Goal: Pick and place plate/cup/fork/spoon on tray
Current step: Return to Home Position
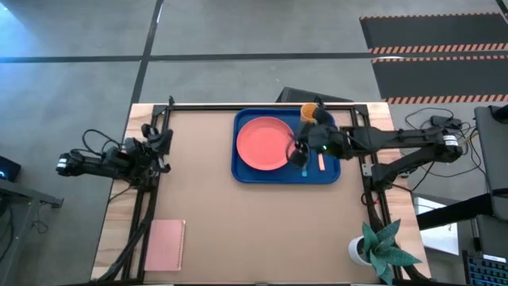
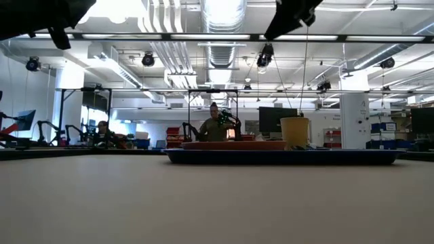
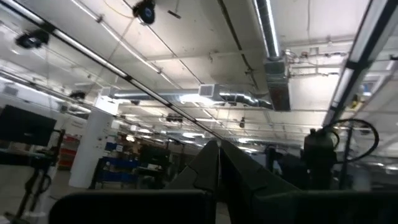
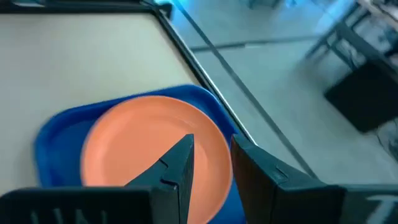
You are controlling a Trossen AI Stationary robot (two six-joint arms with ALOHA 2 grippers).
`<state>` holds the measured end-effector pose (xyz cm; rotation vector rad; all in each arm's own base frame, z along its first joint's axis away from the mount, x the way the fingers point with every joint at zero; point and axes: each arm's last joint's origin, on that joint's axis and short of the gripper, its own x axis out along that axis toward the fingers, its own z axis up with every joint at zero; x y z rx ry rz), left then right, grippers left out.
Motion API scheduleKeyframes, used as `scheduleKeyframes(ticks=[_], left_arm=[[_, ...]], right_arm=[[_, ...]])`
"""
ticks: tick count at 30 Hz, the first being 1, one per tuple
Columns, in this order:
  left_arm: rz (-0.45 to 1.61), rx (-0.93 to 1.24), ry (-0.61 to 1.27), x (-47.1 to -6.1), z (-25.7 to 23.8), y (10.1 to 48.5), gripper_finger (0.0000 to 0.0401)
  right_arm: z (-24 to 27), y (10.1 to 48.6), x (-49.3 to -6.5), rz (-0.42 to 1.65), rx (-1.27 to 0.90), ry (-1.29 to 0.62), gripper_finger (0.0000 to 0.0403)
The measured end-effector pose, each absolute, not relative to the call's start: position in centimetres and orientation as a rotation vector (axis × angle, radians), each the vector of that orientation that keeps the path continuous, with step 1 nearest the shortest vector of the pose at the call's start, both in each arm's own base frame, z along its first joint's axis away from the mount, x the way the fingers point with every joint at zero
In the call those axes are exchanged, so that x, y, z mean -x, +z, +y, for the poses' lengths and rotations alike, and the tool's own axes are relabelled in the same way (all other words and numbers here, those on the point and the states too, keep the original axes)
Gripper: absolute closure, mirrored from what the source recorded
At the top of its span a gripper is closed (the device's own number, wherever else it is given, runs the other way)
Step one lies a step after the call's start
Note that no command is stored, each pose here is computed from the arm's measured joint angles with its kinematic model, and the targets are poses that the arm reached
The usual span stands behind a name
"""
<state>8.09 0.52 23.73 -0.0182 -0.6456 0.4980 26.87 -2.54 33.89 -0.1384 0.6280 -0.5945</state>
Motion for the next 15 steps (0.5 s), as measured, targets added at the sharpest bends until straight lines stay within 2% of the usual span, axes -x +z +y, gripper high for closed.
scheduleKeyframes(ticks=[8, 15], left_arm=[[-0.552, 0.056, 0.399, -9.0, 0.3, 22.8, 0.0401], [-0.543, 0.053, 0.397, -9.0, 0.2, 22.7, 0.0401]], right_arm=[[1.5, 34.2, -24.7, 0.536, 0.213, -0.432, 0.0308], [2.0, 33.1, -21.4, 0.397, 0.196, -0.336, 0.0314]])
